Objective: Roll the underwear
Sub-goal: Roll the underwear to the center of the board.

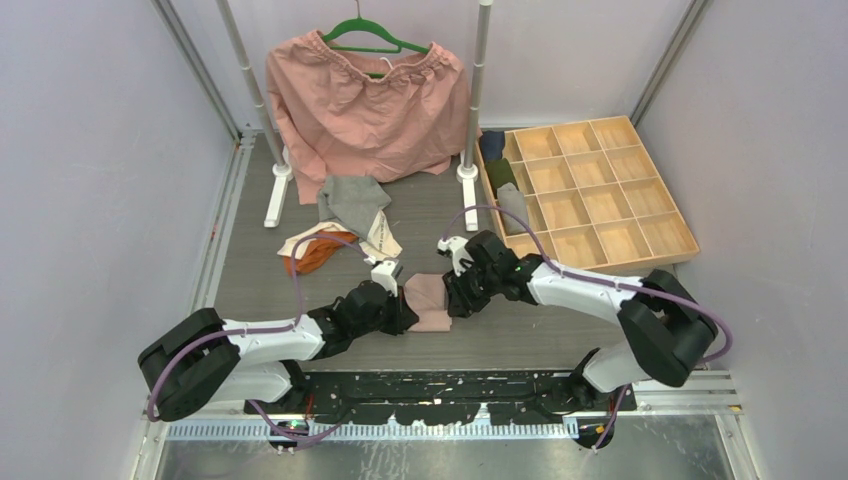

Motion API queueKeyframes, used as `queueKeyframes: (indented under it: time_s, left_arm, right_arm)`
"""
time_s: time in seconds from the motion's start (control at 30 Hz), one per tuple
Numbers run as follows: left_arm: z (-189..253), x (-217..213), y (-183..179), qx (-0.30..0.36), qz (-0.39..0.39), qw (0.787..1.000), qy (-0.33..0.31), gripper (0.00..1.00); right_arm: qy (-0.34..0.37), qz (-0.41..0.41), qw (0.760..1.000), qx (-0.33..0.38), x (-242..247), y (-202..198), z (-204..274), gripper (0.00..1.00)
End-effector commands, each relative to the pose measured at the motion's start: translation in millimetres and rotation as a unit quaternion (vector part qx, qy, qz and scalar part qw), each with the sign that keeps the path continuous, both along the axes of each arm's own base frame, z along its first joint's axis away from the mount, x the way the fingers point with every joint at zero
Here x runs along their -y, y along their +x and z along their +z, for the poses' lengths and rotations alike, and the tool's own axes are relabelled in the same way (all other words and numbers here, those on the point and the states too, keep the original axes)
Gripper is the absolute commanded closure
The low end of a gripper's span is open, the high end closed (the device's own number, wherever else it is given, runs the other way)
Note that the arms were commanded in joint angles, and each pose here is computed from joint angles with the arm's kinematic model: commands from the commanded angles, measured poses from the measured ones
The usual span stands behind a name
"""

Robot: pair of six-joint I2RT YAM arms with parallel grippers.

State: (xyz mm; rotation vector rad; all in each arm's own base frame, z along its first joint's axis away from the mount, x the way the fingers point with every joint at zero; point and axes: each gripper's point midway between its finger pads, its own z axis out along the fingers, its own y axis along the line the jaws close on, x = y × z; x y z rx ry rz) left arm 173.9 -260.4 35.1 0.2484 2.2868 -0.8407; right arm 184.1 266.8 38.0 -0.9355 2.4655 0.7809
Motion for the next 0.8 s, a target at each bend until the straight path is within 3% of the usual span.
queueKeyframes:
  time_s: [0.0,0.13,0.27,0.33,0.4,0.5,0.63,0.77]
  left_arm:
    - [-26.2,-23.3,-6.2,-0.025,0.017,0.998,0.060,0.99]
    - [-25.3,-25.6,-5.8,-0.024,0.023,0.998,0.061,0.99]
    - [-24.1,-29.2,-4.0,-0.020,0.032,0.997,0.064,0.99]
    - [-23.1,-29.4,-3.5,-0.018,0.034,0.997,0.064,0.99]
    - [-23.0,-29.6,-3.6,-0.018,0.034,0.997,0.064,0.99]
    - [-22.7,-30.6,-3.7,-0.019,0.036,0.997,0.064,0.99]
    - [-21.9,-30.9,-3.4,-0.018,0.038,0.997,0.064,0.99]
    - [-21.6,-31.9,-3.2,-0.017,0.039,0.997,0.065,0.99]
  right_arm:
    - [0.032,-0.007,0.994,0.107,-2.3,27.8,51.6,0.60]
    - [-0.011,-0.060,0.984,0.165,17.8,51.8,80.0,0.56]
    - [-0.050,-0.168,0.960,0.217,40.7,85.5,112.9,0.56]
    - [-0.042,-0.180,0.956,0.227,42.4,88.4,112.8,0.43]
    - [-0.025,-0.174,0.958,0.227,37.0,87.0,111.2,0.31]
    - [-0.002,-0.147,0.967,0.209,23.0,81.1,109.7,0.23]
    - [0.042,-0.080,0.980,0.180,0.9,61.7,112.6,0.20]
    - [0.077,-0.080,0.971,0.212,-6.1,63.2,127.0,0.27]
